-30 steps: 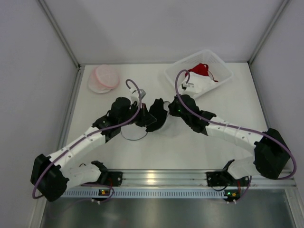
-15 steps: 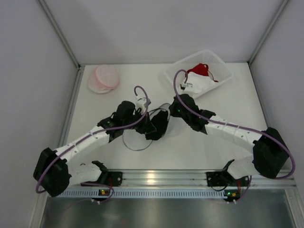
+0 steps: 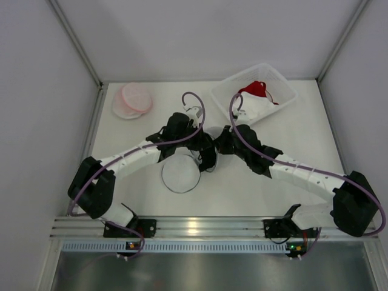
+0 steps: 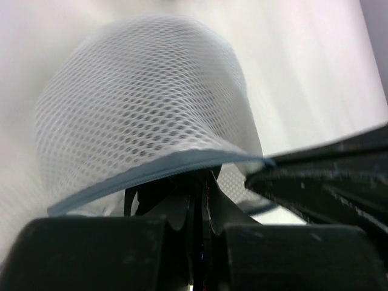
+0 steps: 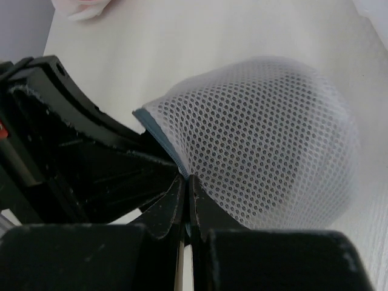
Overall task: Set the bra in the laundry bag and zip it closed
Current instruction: Place the bra in the laundry bag.
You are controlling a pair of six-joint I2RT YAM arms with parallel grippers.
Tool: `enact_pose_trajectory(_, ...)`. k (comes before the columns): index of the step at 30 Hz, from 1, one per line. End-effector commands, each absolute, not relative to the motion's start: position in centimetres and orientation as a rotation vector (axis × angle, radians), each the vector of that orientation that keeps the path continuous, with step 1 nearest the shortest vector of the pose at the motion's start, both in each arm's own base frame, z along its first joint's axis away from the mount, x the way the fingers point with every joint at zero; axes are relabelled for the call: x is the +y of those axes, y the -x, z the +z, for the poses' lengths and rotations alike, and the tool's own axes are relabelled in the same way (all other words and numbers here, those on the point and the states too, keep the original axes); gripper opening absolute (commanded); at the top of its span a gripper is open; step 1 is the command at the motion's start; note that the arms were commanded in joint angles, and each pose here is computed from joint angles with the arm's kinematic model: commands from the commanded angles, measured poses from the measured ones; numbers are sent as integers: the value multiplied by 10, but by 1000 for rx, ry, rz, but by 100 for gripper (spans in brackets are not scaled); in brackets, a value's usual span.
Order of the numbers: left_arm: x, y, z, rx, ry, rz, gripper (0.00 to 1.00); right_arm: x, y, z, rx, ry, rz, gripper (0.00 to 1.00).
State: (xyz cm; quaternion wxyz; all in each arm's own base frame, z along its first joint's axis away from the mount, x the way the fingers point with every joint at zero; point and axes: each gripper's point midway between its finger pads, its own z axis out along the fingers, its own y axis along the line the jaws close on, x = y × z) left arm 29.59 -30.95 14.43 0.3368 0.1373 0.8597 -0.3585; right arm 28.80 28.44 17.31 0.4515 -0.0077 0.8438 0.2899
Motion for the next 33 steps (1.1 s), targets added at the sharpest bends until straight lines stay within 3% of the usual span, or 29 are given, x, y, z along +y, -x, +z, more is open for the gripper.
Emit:
enact_pose_trajectory(1, -325, -333, 168, 2111, -228, -941, 0, 291, -282, 195, 2022, 0, 814, 0)
enact_pose_trajectory(7, -338, -324, 143, 2181, -246, -1000, 1, 279, -286, 185, 2056, -70, 738, 0)
enact_pose_trajectory(8, -337, -323, 142, 2183, -249, -999, 21, 277, -287, 184, 2056, -81, 726, 0)
enact_pose_trajectory(10, -330, -319, 142, 2194, -223, -978, 48, 271, -291, 181, 2049, -100, 684, 0)
enact_pose_trajectory(11, -327, -316, 143, 2194, -231, -972, 75, 269, -293, 180, 2048, -103, 674, 0)
enact_pose_trajectory(12, -321, -311, 148, 2196, -233, -957, 91, 268, -295, 178, 2053, -105, 663, 0)
enact_pose_trajectory(13, -317, -309, 148, 2208, -229, -940, 98, 264, -294, 171, 2079, -105, 639, 0)
enact_pose_trajectory(24, -229, -299, 177, 2235, -105, -529, 98, 269, -296, 170, 2095, -78, 641, 0)
enact_pose_trajectory(33, -120, -317, 112, 2347, 444, -268, 98, 274, -298, 175, 2083, -15, 644, 0)
